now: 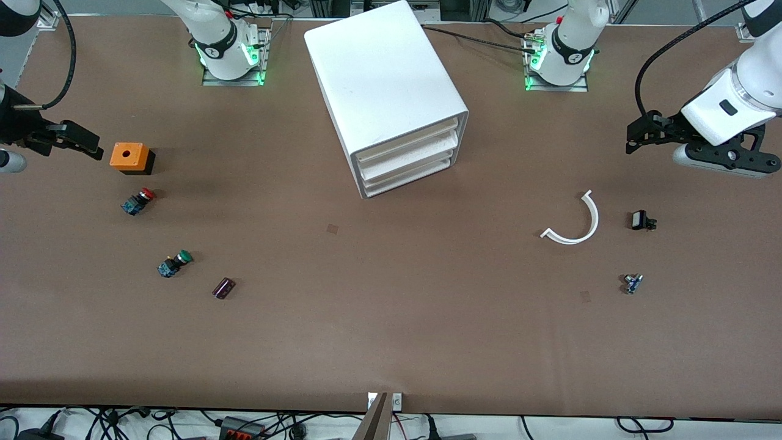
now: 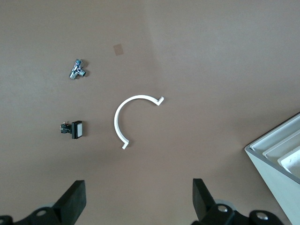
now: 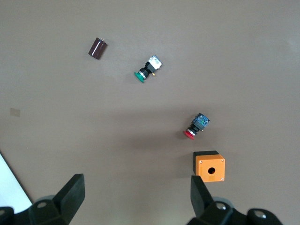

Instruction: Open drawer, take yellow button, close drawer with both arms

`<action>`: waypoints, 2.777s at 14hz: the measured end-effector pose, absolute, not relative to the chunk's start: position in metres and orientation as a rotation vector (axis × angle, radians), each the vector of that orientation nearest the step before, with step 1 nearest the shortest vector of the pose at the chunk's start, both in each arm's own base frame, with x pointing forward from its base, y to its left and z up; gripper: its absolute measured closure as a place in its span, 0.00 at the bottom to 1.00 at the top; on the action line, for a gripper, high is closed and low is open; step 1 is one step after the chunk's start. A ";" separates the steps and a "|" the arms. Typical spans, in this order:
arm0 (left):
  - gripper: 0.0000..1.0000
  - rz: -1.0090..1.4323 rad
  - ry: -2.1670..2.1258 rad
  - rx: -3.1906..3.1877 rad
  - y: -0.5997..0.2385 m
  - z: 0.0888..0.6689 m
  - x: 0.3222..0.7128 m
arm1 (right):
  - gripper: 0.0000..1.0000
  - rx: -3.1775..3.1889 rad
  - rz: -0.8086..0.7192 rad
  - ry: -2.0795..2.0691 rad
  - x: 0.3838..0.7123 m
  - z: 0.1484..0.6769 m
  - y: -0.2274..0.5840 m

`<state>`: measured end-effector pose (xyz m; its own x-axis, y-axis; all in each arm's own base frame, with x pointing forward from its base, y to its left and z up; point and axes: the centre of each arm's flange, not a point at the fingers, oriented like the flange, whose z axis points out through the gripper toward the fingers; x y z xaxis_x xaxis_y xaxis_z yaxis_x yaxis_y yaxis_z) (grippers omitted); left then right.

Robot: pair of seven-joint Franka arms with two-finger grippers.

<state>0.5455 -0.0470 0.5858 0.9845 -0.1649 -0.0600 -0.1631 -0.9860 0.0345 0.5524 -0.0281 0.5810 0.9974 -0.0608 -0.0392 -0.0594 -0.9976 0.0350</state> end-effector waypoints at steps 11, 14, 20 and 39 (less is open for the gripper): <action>0.00 -0.086 -0.256 3.100 -0.047 0.589 0.546 | 0.00 3.106 -0.051 -0.093 0.553 0.582 -0.028; 0.00 -0.086 -0.256 3.100 -0.047 0.589 0.546 | 0.00 3.106 -0.051 -0.093 0.553 0.582 -0.028; 0.00 -0.108 -0.254 3.100 -0.047 0.588 0.544 | 0.00 3.106 -0.051 -0.094 0.553 0.582 -0.028; 0.00 -0.454 -0.261 2.914 -0.065 0.563 0.529 | 0.00 3.109 -0.070 -0.024 0.564 0.564 -0.002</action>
<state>0.5293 -0.0651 0.5627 0.9379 -0.1997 -0.2838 -0.1446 -0.9683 0.2036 0.5642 -0.0024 0.5640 0.9989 -0.0159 -0.0447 -0.0144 -0.9994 0.0323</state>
